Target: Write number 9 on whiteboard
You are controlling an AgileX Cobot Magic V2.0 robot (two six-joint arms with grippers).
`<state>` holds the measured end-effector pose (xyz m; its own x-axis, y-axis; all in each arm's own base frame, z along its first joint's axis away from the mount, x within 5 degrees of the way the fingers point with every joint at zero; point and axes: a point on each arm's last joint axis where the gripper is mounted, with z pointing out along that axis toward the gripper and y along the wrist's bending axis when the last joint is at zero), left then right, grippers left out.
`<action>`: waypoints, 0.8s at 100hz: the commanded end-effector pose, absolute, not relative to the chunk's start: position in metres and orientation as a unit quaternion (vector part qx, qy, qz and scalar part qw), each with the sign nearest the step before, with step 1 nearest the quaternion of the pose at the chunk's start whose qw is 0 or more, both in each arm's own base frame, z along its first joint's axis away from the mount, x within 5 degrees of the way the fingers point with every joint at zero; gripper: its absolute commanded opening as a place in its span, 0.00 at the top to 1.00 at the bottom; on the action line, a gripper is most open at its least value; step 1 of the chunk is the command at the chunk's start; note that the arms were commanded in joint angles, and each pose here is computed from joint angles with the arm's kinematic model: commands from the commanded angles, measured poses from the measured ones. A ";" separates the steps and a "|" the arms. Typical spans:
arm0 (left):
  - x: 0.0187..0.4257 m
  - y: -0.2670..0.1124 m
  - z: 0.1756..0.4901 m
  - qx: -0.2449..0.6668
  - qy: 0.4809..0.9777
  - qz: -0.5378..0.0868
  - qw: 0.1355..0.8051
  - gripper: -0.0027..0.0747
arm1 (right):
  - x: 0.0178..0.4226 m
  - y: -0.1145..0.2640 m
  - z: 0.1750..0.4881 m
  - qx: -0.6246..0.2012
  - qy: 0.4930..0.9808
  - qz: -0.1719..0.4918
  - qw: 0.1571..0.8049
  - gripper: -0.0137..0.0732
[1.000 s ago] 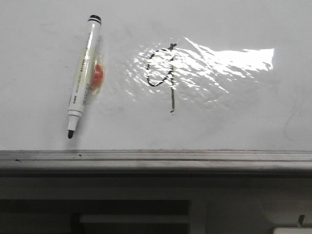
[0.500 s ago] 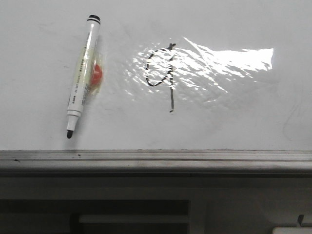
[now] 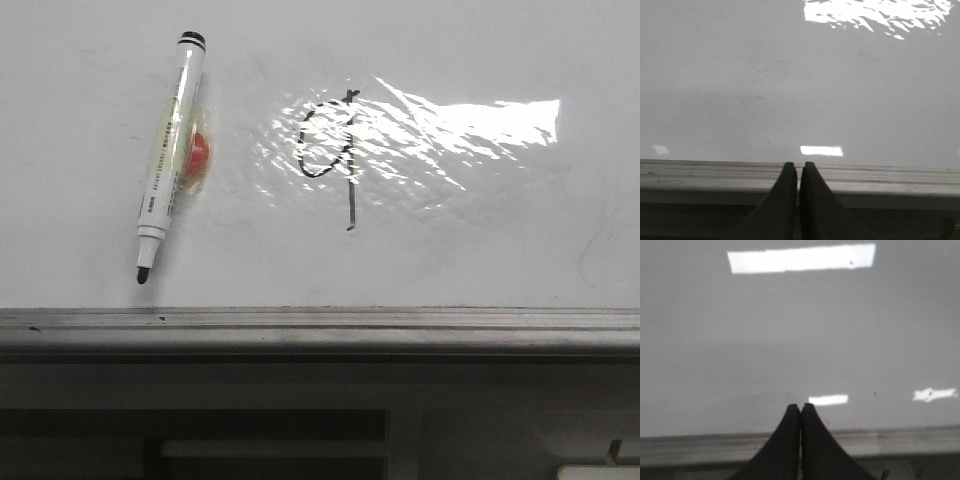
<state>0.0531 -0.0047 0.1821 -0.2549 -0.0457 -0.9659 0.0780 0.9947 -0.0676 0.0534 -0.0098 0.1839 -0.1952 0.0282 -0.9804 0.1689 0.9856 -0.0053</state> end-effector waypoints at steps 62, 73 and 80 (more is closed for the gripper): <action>0.053 -0.005 0.181 0.006 0.775 -0.055 0.629 0.99 | 0.052 -0.010 0.173 0.068 0.784 -0.058 0.614 0.92; 0.053 -0.005 0.181 0.006 0.775 -0.055 0.629 0.99 | 0.052 -0.010 0.173 0.068 0.784 -0.058 0.614 0.92; 0.053 -0.005 0.181 0.006 0.775 -0.055 0.629 0.99 | 0.052 -0.010 0.173 0.068 0.784 -0.058 0.614 0.92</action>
<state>0.0530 -0.0046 0.1819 -0.2564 -0.0463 -0.9655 0.0771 0.9947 -0.0681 0.0526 -0.0100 0.1803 -0.2332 0.0377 -0.9717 0.1744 0.9847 -0.0036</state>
